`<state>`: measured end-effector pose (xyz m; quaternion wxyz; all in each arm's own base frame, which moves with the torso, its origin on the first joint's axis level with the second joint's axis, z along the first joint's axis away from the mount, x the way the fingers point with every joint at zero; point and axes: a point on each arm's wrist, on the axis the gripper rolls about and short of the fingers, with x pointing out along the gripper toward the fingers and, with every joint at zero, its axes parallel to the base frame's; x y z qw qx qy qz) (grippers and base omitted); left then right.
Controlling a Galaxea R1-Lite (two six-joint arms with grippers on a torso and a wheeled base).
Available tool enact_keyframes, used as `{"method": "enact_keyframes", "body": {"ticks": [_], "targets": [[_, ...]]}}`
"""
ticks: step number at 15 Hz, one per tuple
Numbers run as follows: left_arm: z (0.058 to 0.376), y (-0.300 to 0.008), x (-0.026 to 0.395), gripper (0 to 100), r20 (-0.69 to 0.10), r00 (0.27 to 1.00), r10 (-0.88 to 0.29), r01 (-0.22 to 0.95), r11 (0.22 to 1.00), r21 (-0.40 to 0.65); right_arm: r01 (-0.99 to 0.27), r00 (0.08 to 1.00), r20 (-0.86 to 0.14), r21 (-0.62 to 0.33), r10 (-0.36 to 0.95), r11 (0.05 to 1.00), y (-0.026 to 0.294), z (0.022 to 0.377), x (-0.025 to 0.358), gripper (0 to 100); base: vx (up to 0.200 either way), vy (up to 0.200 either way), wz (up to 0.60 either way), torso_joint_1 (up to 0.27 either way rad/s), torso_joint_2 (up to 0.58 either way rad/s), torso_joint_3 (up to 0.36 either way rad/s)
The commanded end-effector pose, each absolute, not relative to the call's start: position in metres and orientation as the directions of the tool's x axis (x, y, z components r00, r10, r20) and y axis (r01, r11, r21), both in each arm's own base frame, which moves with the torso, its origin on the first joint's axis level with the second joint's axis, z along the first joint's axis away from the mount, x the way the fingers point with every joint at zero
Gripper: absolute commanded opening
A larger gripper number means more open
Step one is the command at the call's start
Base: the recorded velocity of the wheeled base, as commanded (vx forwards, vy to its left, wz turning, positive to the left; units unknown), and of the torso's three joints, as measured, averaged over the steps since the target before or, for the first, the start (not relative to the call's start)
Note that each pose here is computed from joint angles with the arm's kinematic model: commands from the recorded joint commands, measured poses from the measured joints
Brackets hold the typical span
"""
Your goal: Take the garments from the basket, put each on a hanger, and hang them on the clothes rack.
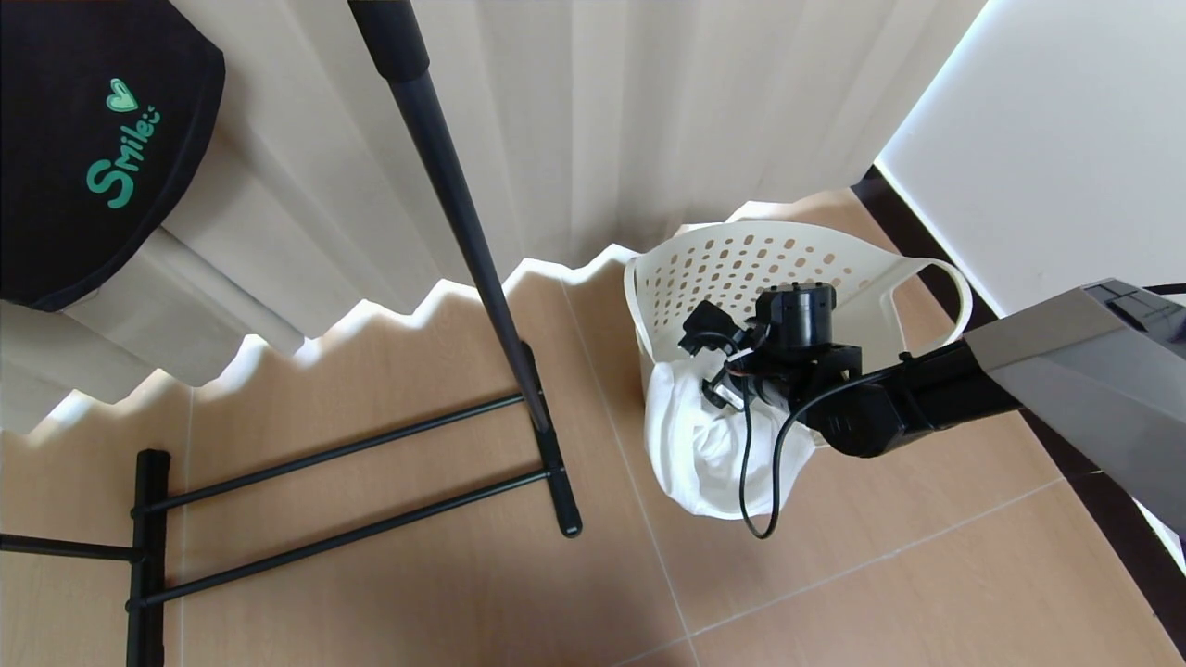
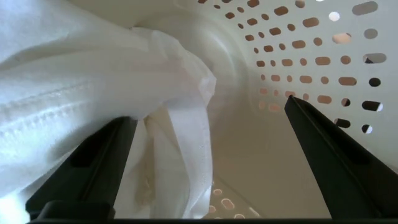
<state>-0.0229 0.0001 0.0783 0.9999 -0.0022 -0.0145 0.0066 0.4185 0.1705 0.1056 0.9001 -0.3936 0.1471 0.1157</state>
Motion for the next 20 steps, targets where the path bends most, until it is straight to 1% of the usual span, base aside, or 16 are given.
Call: {"method": "enact_keyframes", "body": {"ticks": [1,3,12,13,17,18,20], "targets": [[0.078,0.0,-0.023,100,0.029,0.999,0.014,-0.014,1.0,-0.005,-0.316,0.932,-0.354,-0.678,0.082,0.664,0.172,0.101,0.424,100,0.0,0.0,0.0,0.0,0.0,0.0],[0.078,0.0,-0.023,100,0.029,0.999,0.014,-0.014,1.0,-0.005,-0.291,0.938,-0.342,-0.685,0.058,0.668,0.174,0.1,0.429,100,0.0,0.0,0.0,0.0,0.0,0.0],[0.078,0.0,-0.023,100,0.029,0.999,0.014,-0.014,1.0,-0.005,-0.266,0.945,-0.322,-0.66,0.055,0.703,0.176,0.099,0.438,100,0.0,0.0,0.0,0.0,0.0,0.0],[0.078,0.0,-0.023,100,0.029,0.999,0.014,-0.014,1.0,-0.005,-0.266,0.945,-0.322,-0.659,0.055,0.704,0.176,0.099,0.438,0,0.0,0.0,0.0,0.0,0.0,0.0],[0.078,0.0,-0.023,100,0.029,0.999,0.014,-0.014,1.0,-0.005,-0.264,0.943,-0.327,-0.613,0.066,0.745,0.179,0.102,0.431,0,0.0,0.0,0.0,0.0,0.0,0.0],[0.078,0.0,-0.023,100,0.029,0.999,0.014,-0.014,1.0,-0.005,-0.25,0.951,-0.299,-0.586,0.081,0.771,0.187,0.116,0.418,0,0.0,0.0,0.0,0.0,0.0,0.0],[0.078,0.0,-0.023,100,0.029,0.999,0.014,-0.014,1.0,-0.005,-0.208,0.961,-0.27,-0.561,0.061,0.801,0.187,0.127,0.403,0,0.0,0.0,0.0,0.0,0.0,0.0]]}}
